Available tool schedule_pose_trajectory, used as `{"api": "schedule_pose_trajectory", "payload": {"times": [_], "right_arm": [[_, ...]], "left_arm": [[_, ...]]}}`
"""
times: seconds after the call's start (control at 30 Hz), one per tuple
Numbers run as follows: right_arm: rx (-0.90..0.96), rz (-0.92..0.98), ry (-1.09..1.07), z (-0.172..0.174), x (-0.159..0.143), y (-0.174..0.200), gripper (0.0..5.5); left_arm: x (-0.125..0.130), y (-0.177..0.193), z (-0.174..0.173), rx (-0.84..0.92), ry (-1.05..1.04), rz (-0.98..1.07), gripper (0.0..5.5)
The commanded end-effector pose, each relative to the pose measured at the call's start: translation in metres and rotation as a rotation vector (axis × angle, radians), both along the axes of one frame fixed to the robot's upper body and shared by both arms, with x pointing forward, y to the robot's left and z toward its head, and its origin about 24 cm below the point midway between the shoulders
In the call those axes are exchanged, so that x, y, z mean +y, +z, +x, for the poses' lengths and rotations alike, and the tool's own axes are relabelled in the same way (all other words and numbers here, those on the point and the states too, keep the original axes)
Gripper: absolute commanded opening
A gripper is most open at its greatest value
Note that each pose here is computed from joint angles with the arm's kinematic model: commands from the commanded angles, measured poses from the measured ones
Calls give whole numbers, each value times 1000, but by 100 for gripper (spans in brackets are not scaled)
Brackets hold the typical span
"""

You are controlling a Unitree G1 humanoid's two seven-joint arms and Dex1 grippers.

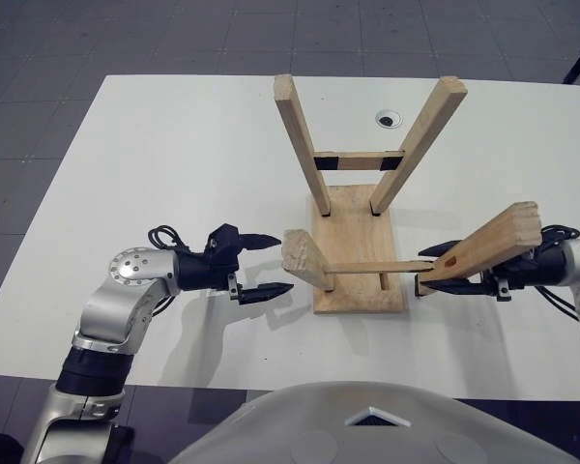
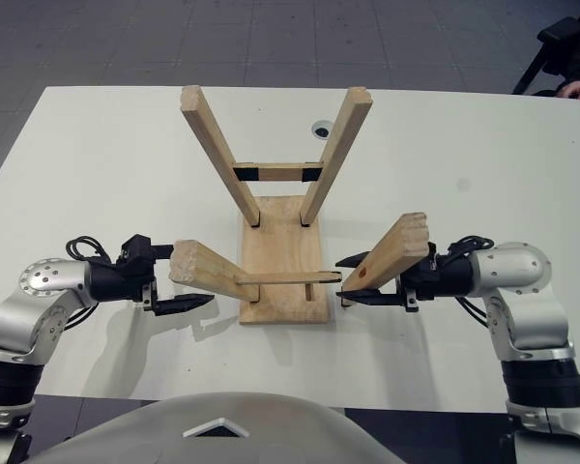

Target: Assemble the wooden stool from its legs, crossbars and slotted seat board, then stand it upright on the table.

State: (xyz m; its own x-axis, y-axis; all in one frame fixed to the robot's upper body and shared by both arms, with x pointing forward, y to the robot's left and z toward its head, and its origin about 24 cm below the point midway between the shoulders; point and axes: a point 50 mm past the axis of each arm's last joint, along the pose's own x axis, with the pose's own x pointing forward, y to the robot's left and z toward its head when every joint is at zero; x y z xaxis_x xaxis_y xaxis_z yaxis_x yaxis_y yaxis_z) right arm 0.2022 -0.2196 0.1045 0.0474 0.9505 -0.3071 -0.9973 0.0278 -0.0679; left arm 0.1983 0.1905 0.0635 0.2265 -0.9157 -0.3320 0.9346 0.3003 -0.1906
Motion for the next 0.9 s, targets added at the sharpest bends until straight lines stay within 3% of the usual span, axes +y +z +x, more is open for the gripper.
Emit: {"api": "schedule_pose_trajectory", "payload": {"times": [0.03,0.5,0.9], "right_arm": [[-68,11,32,4,11,5,202],[-150,92,35,-6,34,13,202],[-168,132,-75,-9,18,12,202]], "left_arm": [[0,-1,0,8,7,15,476],[0,-1,1,11,18,15,476],[-1,-1,0,11,30,7,476]]}}
